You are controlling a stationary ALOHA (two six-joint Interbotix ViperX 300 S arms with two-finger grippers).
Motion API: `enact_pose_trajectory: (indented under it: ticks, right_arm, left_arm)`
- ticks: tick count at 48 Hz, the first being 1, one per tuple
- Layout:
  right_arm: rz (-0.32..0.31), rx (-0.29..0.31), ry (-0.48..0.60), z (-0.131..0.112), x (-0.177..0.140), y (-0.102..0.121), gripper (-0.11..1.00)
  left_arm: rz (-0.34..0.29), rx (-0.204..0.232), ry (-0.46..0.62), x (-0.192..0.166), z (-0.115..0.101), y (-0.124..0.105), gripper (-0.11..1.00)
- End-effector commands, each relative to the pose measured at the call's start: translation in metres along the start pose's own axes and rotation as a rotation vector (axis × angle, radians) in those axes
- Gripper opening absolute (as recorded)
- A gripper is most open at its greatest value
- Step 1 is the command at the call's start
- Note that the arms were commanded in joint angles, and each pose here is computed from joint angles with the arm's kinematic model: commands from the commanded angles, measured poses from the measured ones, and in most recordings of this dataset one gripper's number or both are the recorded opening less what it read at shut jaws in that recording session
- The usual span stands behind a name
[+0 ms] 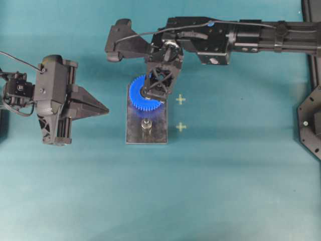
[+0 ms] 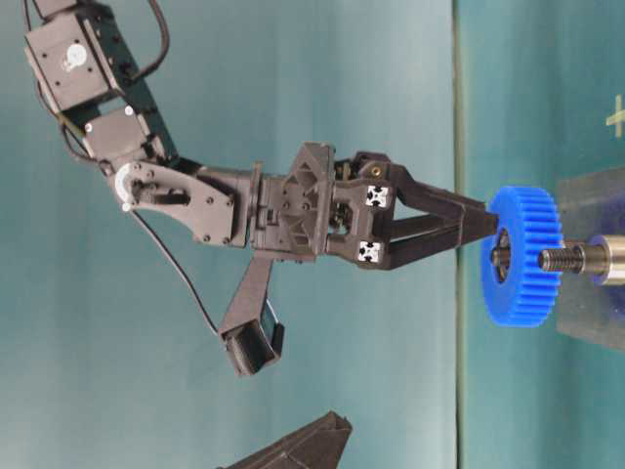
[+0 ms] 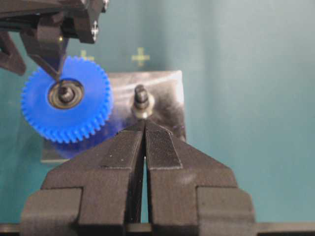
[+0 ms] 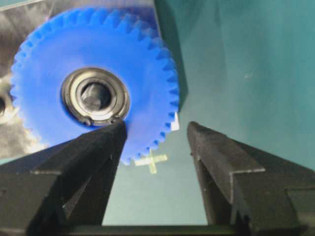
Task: Fit the large gear onto the shaft.
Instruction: 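Open the right gripper and raise it off the seated gear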
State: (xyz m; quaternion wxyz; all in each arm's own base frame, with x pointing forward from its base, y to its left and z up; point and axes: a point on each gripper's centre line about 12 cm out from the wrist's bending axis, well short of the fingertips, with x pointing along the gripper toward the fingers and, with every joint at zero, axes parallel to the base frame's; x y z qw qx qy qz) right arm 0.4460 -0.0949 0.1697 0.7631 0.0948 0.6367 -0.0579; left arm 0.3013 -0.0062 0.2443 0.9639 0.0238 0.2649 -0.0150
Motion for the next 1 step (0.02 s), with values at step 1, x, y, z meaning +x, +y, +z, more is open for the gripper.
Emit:
enact_pose_trajectory:
  ticks: [1]
  right_arm:
    - [-0.001,0.002,-0.049,0.0034,-0.0195,0.0026,0.67]
  left_arm:
    - [0.001,0.000,-0.031,-0.0020,0.0090,0.0004,0.00]
